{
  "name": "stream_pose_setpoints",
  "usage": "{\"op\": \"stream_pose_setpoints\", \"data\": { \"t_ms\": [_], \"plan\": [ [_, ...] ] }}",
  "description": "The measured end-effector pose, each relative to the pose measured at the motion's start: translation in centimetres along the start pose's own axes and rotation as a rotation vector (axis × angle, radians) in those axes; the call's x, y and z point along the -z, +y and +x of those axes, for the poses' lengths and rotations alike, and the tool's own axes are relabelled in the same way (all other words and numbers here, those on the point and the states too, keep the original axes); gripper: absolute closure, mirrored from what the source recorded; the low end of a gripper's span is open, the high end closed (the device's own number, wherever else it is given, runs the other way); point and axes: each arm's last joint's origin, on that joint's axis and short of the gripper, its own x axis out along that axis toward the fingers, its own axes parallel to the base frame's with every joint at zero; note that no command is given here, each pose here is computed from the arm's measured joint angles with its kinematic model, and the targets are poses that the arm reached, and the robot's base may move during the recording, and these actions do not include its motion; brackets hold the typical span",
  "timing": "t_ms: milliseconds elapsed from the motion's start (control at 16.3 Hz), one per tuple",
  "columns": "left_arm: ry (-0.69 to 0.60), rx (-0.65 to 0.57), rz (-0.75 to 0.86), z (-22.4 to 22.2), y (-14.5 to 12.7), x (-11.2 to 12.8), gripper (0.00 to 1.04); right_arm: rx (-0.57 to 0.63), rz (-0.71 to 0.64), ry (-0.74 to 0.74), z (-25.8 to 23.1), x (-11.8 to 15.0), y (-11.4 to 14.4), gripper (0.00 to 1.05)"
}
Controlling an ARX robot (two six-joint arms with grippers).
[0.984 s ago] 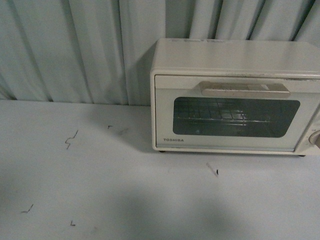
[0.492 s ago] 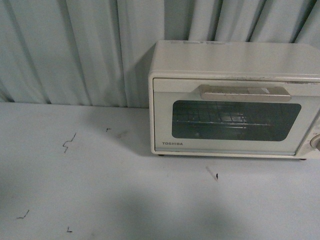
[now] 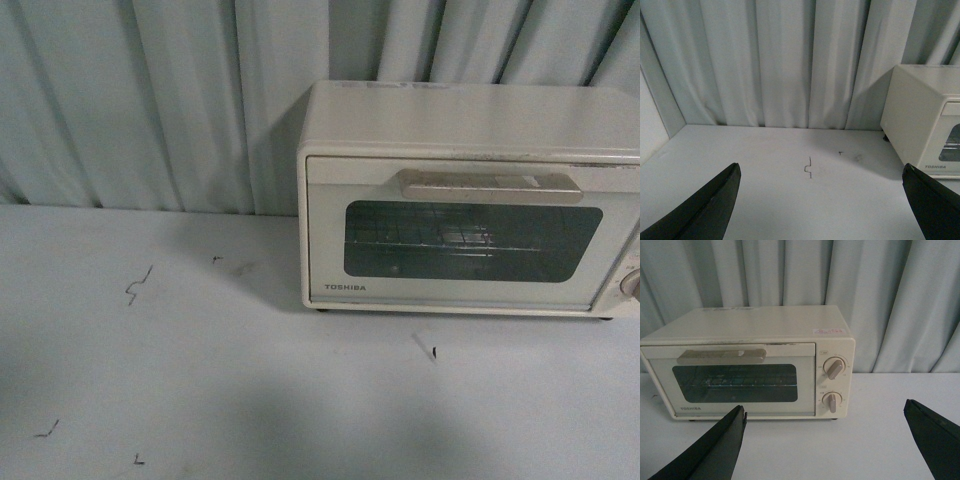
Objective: Open oven
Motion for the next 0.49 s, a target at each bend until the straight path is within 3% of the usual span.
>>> {"op": "stream_pose_setpoints", "data": {
  "t_ms": [185, 492],
  "plan": [
    [0.096, 0.004, -0.004, 0.1, -1.0, 0.2, 0.07, 0.000, 0.000, 0.000, 0.0, 0.0, 0.0, 0.06],
    [0.179, 0.062, -0.120, 1.1, -4.8, -3.8, 0.07, 0.000, 0.000, 0.000, 0.0, 0.0, 0.0, 0.06]
  ]
}}
